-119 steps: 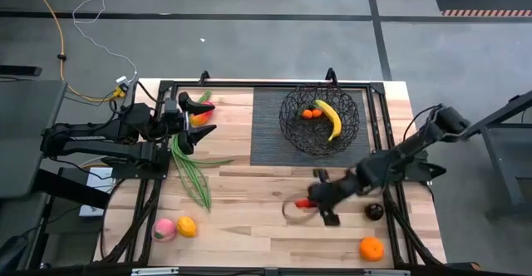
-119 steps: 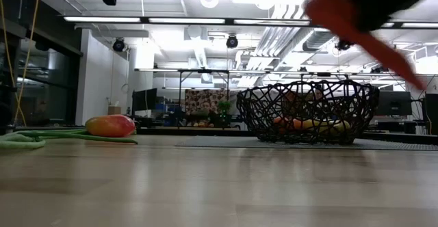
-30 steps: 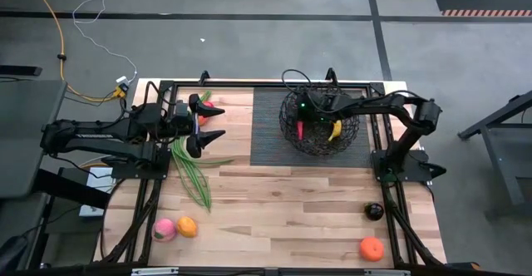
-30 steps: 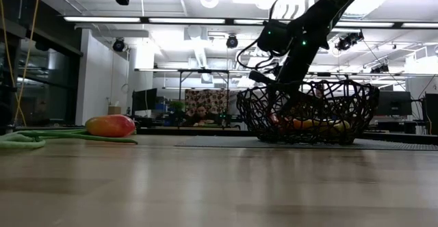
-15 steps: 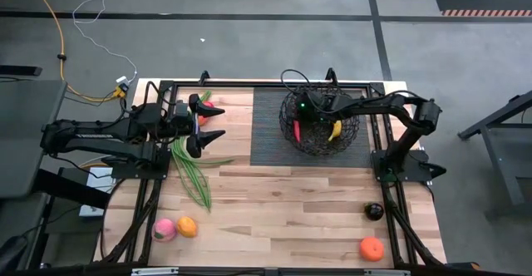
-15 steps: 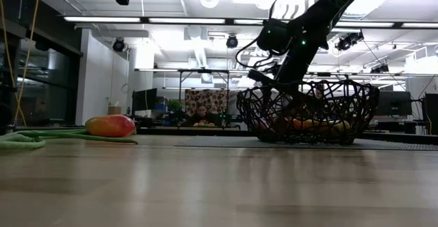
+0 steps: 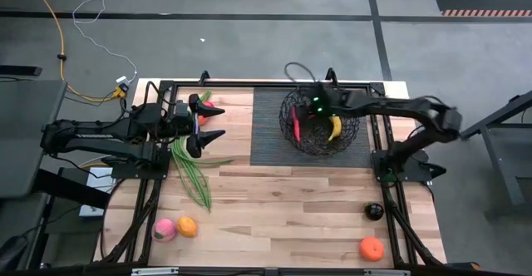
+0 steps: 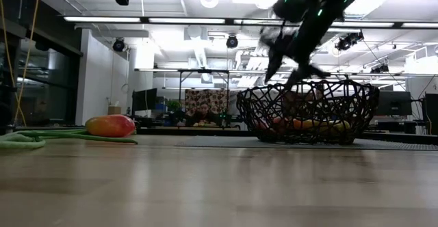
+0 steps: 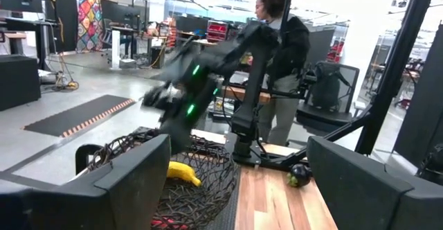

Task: Build produce basket
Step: Put the red mango into the black basket

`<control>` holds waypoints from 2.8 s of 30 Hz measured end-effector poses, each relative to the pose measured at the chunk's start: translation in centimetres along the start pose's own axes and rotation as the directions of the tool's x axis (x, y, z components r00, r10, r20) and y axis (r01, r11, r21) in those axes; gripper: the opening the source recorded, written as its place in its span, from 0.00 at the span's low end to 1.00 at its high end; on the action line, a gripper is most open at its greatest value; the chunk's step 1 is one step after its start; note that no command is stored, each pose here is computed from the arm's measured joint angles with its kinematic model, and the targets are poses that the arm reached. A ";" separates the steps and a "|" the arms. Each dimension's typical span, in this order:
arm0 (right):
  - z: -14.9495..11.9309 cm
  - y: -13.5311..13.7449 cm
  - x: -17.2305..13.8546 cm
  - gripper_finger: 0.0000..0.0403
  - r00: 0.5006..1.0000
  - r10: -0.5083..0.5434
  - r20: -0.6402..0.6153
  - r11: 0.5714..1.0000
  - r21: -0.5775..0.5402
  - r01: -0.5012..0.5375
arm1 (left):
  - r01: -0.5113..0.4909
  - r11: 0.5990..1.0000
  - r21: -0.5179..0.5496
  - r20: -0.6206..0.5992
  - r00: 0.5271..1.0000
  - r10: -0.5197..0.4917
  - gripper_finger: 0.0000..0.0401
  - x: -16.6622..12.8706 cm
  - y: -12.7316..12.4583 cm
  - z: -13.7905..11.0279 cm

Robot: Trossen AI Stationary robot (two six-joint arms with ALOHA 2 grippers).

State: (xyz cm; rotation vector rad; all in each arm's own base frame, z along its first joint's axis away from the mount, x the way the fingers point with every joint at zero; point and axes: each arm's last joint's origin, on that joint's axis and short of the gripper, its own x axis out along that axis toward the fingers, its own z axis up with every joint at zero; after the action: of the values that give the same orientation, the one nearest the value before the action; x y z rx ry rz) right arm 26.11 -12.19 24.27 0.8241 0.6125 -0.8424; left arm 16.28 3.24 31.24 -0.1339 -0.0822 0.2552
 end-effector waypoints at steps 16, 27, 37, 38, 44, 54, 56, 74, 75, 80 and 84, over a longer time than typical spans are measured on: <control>-2.6 5.0 -13.2 0.61 0.809 0.521 0.273 0.800 -0.485 -0.352 | -0.013 1.000 -0.007 -0.002 1.000 0.013 0.81 0.0 0.0 0.0; -4.7 8.7 -11.5 0.61 0.744 0.621 0.247 0.662 -0.674 -0.329 | -0.013 0.999 -0.037 -0.003 1.000 0.013 0.81 0.0 0.0 0.0; -5.8 7.2 -11.9 0.60 0.782 0.593 0.191 0.658 -0.675 -0.334 | -0.013 0.998 -0.069 -0.003 1.000 0.013 0.81 0.0 0.0 0.0; -6.2 6.9 -11.6 0.60 0.762 0.615 0.204 0.658 -0.665 -0.353 | -0.013 0.998 -0.069 -0.003 1.000 0.013 0.81 0.0 0.0 0.0; -7.2 4.7 -11.1 0.60 0.570 0.745 0.347 0.631 -0.641 -0.436 | -0.018 0.998 -0.068 -0.002 1.000 0.017 0.81 0.0 0.1 0.0; -7.7 4.3 -11.2 0.60 0.552 0.794 0.256 0.476 -0.826 -0.301 | -0.017 0.998 -0.068 -0.002 1.000 0.016 0.81 0.0 0.1 0.0; -7.9 4.3 -11.1 0.60 0.559 0.795 0.235 0.467 -0.825 -0.317 | -0.015 0.998 -0.068 -0.003 1.000 0.015 0.81 0.0 0.0 0.0; -8.0 4.2 -11.0 0.60 0.572 0.789 0.223 0.470 -0.819 -0.329 | -0.095 0.985 -0.142 0.006 0.995 0.096 0.81 0.0 0.3 0.0; -8.0 4.2 -11.0 0.60 0.573 0.788 0.223 0.472 -0.817 -0.331 | -0.148 0.973 -0.178 0.005 0.989 0.151 0.81 0.0 0.4 -0.1; -8.0 4.1 -10.8 0.60 0.591 0.772 0.234 0.496 -0.803 -0.331 | -0.463 0.866 -0.190 -0.144 0.886 0.442 0.81 0.1 1.7 0.0; -8.0 4.0 -10.7 0.60 0.602 0.765 0.228 0.497 -0.803 -0.328 | -0.645 0.751 -0.140 -0.351 0.742 0.572 0.81 0.3 3.8 0.4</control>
State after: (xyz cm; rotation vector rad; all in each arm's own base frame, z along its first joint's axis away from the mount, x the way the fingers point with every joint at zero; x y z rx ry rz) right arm 22.56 0.35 29.44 -0.0025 0.0338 -0.1205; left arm 15.56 7.03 31.14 -0.4589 0.2312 0.8957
